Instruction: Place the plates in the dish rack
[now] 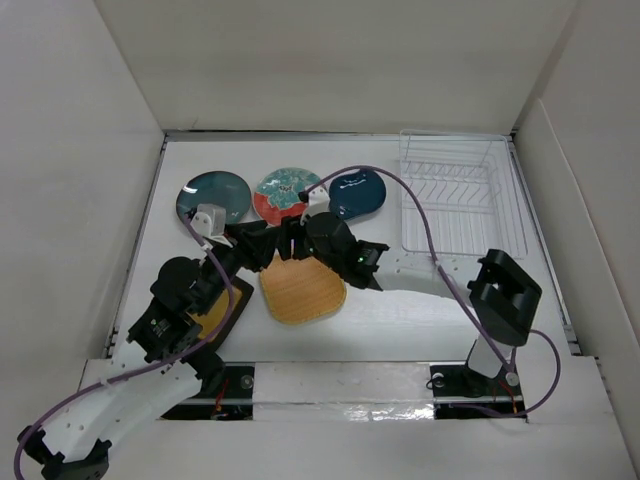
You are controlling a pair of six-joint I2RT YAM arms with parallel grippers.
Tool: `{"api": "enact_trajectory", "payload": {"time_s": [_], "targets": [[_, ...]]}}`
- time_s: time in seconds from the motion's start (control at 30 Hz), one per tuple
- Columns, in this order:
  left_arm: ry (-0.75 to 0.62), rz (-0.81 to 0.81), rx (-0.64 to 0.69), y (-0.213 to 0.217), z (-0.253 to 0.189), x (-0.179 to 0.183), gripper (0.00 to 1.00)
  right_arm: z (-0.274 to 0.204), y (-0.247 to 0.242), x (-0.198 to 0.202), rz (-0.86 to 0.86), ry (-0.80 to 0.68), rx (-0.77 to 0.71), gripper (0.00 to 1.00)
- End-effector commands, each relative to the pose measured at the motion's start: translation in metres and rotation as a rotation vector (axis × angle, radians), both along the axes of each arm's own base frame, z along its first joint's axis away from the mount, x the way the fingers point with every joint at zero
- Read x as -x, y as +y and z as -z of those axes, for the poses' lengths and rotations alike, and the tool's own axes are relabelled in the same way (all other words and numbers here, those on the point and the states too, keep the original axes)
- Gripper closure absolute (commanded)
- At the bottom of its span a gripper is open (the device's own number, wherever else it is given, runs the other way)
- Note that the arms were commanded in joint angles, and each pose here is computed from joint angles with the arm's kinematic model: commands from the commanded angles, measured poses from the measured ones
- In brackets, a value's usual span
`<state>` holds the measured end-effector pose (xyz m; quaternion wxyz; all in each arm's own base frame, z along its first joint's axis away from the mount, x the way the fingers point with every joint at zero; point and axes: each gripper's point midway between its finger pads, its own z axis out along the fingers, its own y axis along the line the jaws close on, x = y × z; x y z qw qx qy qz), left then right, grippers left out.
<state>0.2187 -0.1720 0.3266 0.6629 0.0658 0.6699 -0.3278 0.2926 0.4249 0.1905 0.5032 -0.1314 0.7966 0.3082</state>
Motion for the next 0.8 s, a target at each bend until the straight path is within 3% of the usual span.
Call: {"api": "enact_trajectory", "payload": {"time_s": [0.0,0.1,0.13,0.2,0.23,0.27,0.33,0.43,0.47,0.5,0.6,0.63,0.67,0.77], "targets": [[-0.069,-0.004,0.051,0.005,-0.027,0.005,0.61,-0.029,0.026,-0.015,0.002,-0.022,-0.122,0.37],[-0.069,-0.013,0.051,0.007,-0.028,0.005,0.61,-0.028,0.046,-0.017,-0.036,-0.007,-0.142,0.58],[-0.069,-0.015,0.049,0.007,-0.028,0.004,0.61,-0.035,0.051,-0.019,-0.044,-0.014,-0.154,0.71],[-0.066,-0.014,0.05,0.007,-0.028,0.005,0.61,-0.024,0.058,-0.02,-0.062,-0.002,-0.13,0.85],[-0.07,-0.011,0.053,0.008,-0.029,0.006,0.61,-0.022,0.06,-0.019,-0.072,0.002,-0.119,0.99],[-0.072,-0.01,0.057,0.008,-0.03,0.008,0.63,-0.022,0.065,-0.014,-0.114,0.007,-0.121,1.0],[-0.093,-0.01,0.073,0.011,-0.033,0.01,0.66,-0.016,0.071,-0.007,-0.179,0.006,-0.106,1.0],[-0.099,-0.006,0.076,0.011,-0.033,0.011,0.84,-0.004,0.08,0.004,-0.28,0.011,-0.051,1.0],[-0.098,-0.004,0.074,0.011,-0.034,0.012,1.0,0.002,0.085,0.012,-0.339,0.026,-0.04,1.0],[-0.1,0.002,0.073,0.01,-0.035,0.013,1.0,0.001,0.091,0.015,-0.377,0.023,-0.029,0.99],[-0.122,0.003,0.078,0.012,-0.038,0.015,1.0,0.033,0.104,0.037,-0.521,0.082,0.03,0.77],[-0.121,0.001,0.077,0.012,-0.037,0.015,1.0,0.034,0.112,0.044,-0.556,0.083,0.036,0.61],[-0.119,0.001,0.075,0.012,-0.037,0.015,1.0,0.05,0.119,0.055,-0.594,0.103,0.059,0.55],[-0.119,0.009,0.072,0.011,-0.037,0.015,1.0,0.064,0.129,0.054,-0.597,0.11,0.091,0.48]]}}
